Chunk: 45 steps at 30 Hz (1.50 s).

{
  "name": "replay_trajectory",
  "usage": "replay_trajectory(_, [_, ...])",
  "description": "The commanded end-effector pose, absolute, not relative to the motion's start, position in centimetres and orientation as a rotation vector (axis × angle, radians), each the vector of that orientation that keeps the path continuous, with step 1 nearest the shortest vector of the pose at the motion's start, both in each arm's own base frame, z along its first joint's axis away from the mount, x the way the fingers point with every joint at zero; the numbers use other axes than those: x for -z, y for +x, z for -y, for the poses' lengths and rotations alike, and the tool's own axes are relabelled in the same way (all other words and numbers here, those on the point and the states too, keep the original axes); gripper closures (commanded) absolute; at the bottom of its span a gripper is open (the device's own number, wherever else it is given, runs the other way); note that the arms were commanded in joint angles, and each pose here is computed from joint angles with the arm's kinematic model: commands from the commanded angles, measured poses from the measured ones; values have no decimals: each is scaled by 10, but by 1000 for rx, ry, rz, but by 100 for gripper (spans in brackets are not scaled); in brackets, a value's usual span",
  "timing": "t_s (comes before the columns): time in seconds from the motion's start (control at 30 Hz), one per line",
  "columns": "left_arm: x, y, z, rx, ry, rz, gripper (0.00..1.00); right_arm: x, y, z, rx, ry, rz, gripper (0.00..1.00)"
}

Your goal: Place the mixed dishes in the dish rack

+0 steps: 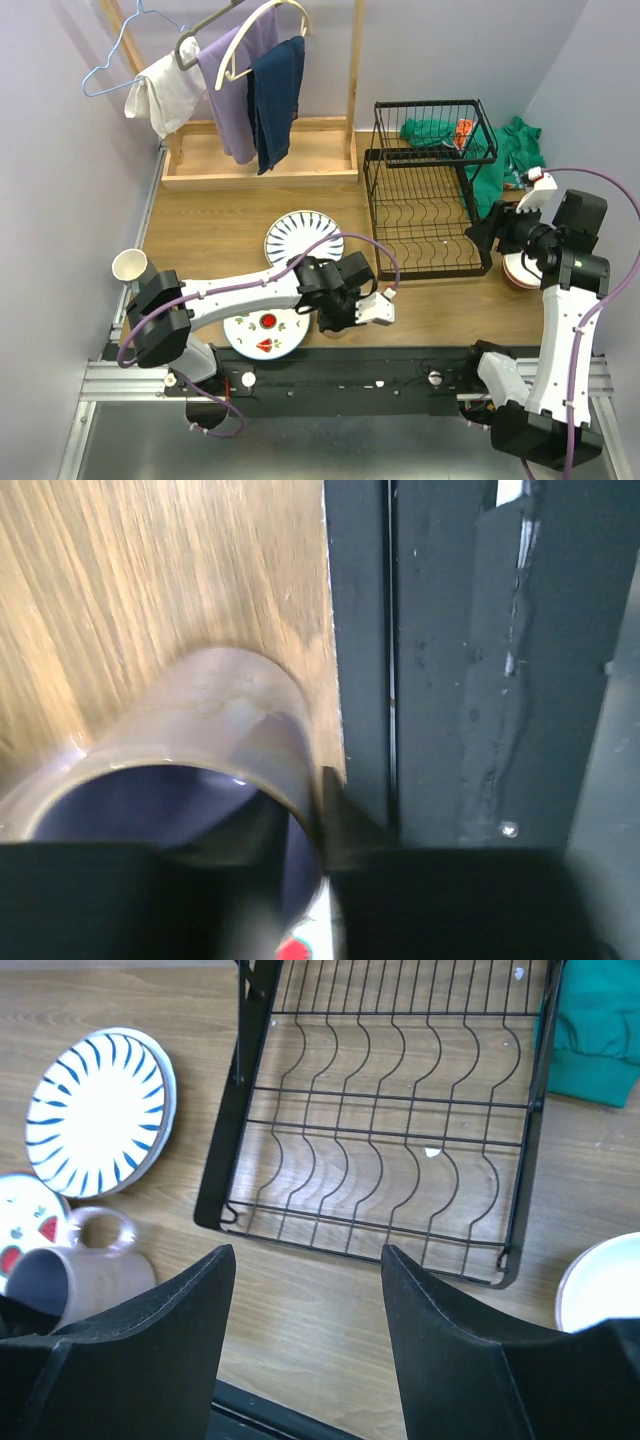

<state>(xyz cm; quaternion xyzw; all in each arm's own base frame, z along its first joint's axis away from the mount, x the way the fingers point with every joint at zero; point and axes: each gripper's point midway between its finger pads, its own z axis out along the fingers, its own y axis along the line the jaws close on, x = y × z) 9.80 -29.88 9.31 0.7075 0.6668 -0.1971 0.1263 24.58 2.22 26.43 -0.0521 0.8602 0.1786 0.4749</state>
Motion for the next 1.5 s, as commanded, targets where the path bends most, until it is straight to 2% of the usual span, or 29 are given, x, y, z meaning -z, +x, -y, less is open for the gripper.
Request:
replay_trajectory(0.0, [-97, 97, 305, 593, 2057, -1916, 100, -277, 251, -32, -548, -53, -2093, 32])
replay_trajectory(0.17, [-135, 101, 316, 632, 1966, -1851, 100, -275, 258, -50, -755, -11, -2097, 27])
replay_trajectory(0.4, [-227, 130, 350, 639, 1704, -1681, 100, -284, 252, -91, -1264, 64, -1983, 16])
replay_trajectory(0.63, [-286, 177, 369, 524, 1401, -1525, 100, -267, 237, -105, -1696, 217, -2075, 15])
replay_trajectory(0.67, [-301, 185, 375, 522, 1333, -1448, 100, -264, 239, -106, -1753, 272, -2082, 15])
replay_trajectory(0.7, [-280, 185, 372, 490, 1355, -1433, 100, -256, 242, -105, -1770, 261, -2055, 15])
replay_trajectory(0.73, [-299, 188, 373, 487, 1292, -1342, 100, -262, 239, -107, -1864, 366, -2061, 15])
replay_trajectory(0.77, [-296, 191, 370, 418, 1328, -1263, 100, -261, 239, -107, -1866, 371, -2058, 15])
replay_trajectory(0.8, [-269, 190, 366, 381, 1378, -1252, 100, -261, 238, -107, -1863, 410, -2073, 15])
replay_trajectory(0.87, [-276, 195, 366, 302, 1386, -1098, 100, -256, 241, -105, -1738, 298, -2076, 15])
replay_trajectory(0.9, [-258, 194, 362, 273, 1418, -1075, 100, -257, 240, -105, -1703, 264, -2079, 15])
replay_trajectory(0.93, [-270, 195, 364, 257, 1384, -996, 100, -258, 241, -104, -1647, 219, -2083, 15])
replay_trajectory(1.07, [-256, 181, 366, 192, 1500, -764, 100, -267, 240, -103, -1597, 180, -2075, 17])
replay_trajectory(1.23, [-229, 168, 370, -1, 1759, -437, 100, -254, 248, -91, -1388, 299, -2182, 19])
replay_trajectory(1.3, [-207, 165, 367, -46, 1892, -395, 100, -249, 246, -87, -1325, 353, -2234, 20])
replay_trajectory(1.47, [-165, 184, 350, -400, 2215, -263, 100, -232, 243, -87, -1331, 500, -2328, 21])
